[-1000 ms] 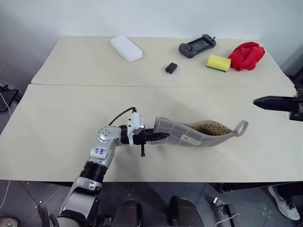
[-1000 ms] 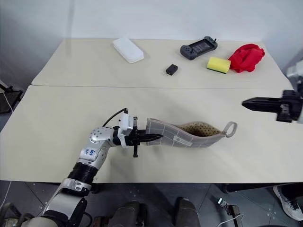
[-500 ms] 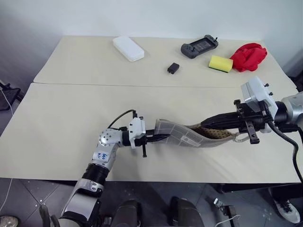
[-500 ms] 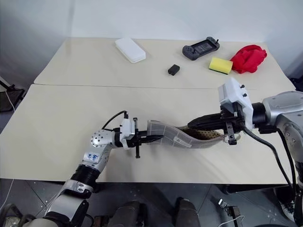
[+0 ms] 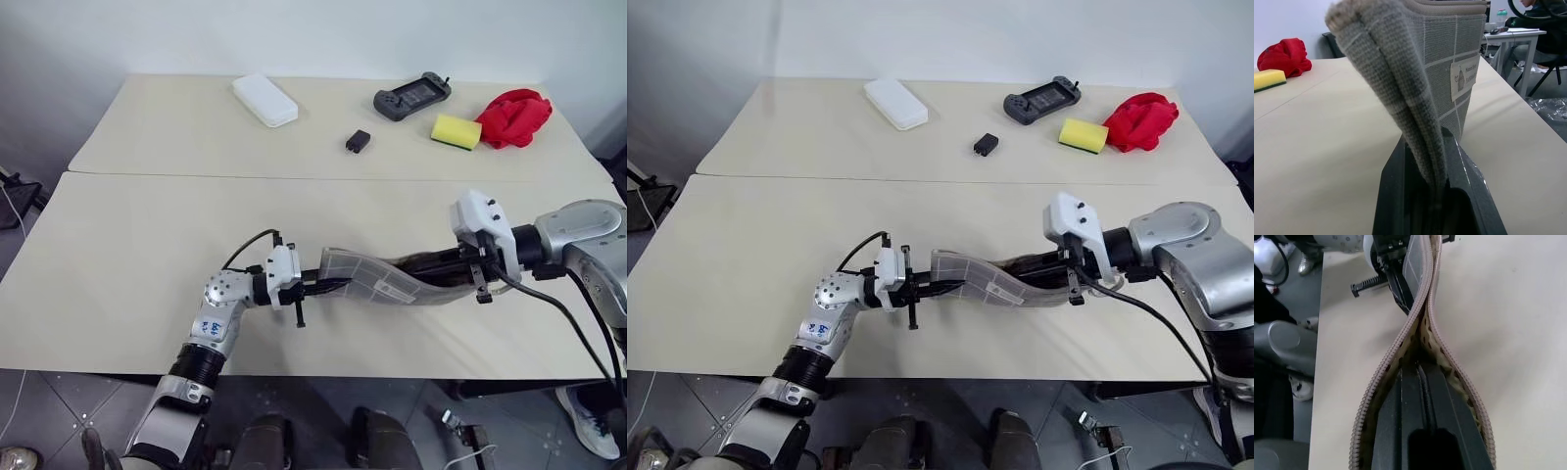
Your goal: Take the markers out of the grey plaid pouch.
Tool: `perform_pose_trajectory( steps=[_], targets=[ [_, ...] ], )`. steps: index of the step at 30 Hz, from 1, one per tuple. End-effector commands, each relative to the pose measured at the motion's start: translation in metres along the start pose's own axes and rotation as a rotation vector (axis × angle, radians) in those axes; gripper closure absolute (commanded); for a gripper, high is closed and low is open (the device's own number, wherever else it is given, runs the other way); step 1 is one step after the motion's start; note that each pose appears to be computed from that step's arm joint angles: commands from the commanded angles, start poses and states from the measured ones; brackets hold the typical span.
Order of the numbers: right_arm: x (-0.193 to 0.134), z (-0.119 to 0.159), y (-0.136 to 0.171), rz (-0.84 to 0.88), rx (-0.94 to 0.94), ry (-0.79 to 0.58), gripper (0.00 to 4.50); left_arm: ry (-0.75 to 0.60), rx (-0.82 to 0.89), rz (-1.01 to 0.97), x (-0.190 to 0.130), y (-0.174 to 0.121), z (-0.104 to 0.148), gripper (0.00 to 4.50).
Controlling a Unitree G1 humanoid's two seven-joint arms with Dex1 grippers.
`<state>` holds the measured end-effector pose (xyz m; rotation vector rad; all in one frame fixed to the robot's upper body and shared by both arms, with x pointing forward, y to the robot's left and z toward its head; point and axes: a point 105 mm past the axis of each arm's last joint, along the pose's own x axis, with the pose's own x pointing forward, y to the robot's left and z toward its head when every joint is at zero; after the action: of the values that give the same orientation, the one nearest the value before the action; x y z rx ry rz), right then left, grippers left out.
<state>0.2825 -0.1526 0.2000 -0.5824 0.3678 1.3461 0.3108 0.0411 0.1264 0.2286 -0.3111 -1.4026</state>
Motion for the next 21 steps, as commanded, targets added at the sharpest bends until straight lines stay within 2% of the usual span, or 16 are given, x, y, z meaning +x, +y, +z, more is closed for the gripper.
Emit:
perform_pose_trajectory(
  steps=[1,6,9,10,12,21],
  targets=[
    [-0.001,-0.002,-0.006,-0.041,0.010,0.054,4.47,0.007,0.018,-0.010,0.001,-0.004,0.001,4.50],
    [0.000,-0.012,-0.010,-0.066,-0.141,0.174,4.47,0.009,0.019,-0.003,0.001,-0.004,0.001,4.50],
    [0.007,-0.002,-0.007,-0.079,-0.078,0.126,4.47,-0.005,0.028,0.013,0.004,-0.002,0.005,4.50],
    [0.005,-0.006,0.000,-0.039,-0.048,0.159,4.30,-0.011,0.030,0.013,0.005,-0.002,0.006,4.50],
    [0.003,-0.012,0.007,-0.004,-0.118,0.214,3.89,-0.015,0.035,0.010,0.006,-0.003,0.007,4.50],
    [0.006,-0.007,0.007,-0.044,-0.150,0.202,0.93,-0.022,0.030,0.006,0.006,-0.006,0.009,4.50]
  ],
)
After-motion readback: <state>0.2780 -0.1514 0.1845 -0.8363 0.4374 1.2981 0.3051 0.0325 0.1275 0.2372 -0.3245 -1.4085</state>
